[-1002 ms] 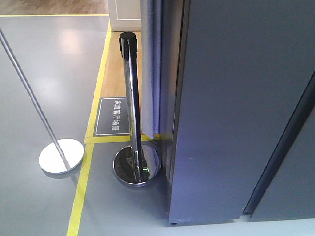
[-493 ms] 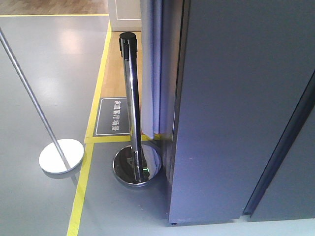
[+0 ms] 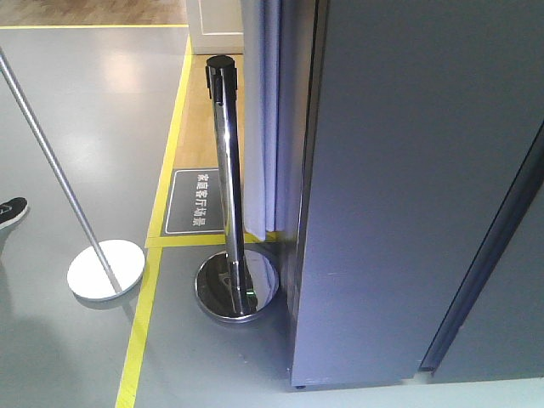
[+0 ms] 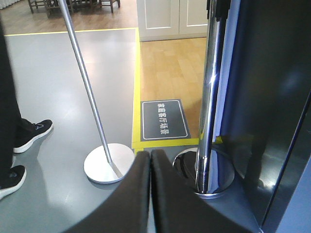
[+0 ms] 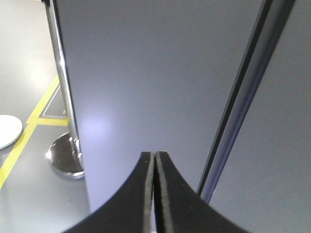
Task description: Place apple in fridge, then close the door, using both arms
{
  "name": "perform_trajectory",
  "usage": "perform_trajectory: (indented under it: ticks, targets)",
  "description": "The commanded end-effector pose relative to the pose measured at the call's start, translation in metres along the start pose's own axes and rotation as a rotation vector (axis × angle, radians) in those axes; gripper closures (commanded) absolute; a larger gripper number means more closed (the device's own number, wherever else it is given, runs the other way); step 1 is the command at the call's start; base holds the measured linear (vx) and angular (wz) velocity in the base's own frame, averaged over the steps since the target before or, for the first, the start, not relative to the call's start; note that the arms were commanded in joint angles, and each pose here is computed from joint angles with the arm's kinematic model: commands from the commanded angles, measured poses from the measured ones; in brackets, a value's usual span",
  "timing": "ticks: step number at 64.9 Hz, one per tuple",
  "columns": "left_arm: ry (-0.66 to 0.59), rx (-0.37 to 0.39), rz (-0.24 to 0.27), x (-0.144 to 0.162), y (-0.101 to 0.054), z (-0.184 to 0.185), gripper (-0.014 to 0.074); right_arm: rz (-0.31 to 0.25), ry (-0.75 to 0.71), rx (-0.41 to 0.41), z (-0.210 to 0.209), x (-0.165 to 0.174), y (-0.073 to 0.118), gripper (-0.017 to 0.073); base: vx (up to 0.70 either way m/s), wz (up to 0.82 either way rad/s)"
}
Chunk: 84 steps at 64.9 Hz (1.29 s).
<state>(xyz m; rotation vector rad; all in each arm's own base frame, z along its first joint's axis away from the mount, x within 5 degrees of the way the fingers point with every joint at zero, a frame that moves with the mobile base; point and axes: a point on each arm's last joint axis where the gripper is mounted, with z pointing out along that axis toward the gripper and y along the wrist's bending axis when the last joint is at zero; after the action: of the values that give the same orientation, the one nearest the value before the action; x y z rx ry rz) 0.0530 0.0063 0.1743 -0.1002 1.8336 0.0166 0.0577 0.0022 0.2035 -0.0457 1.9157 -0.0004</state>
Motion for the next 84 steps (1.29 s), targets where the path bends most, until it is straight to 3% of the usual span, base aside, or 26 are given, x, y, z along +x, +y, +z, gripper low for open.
perform_trajectory:
  ticks: [1, 12, 84]
  targets:
    - [-0.059, 0.015, 0.004, -0.001, -0.001, 0.001, 0.0598, 0.049, -0.075, 0.006, 0.001, 0.002, 0.000, 0.0568, 0.00, 0.00]
    - [-0.059, 0.015, 0.004, -0.001, -0.001, 0.001, 0.0598, 0.058, -0.088, 0.012, 0.007, 0.030, 0.000, 0.0568, 0.00, 0.00]
    - [-0.058, 0.015, 0.004, -0.001, -0.001, 0.001, 0.0598, 0.062, -0.107, 0.010, 0.006, 0.029, 0.000, 0.0568, 0.00, 0.00]
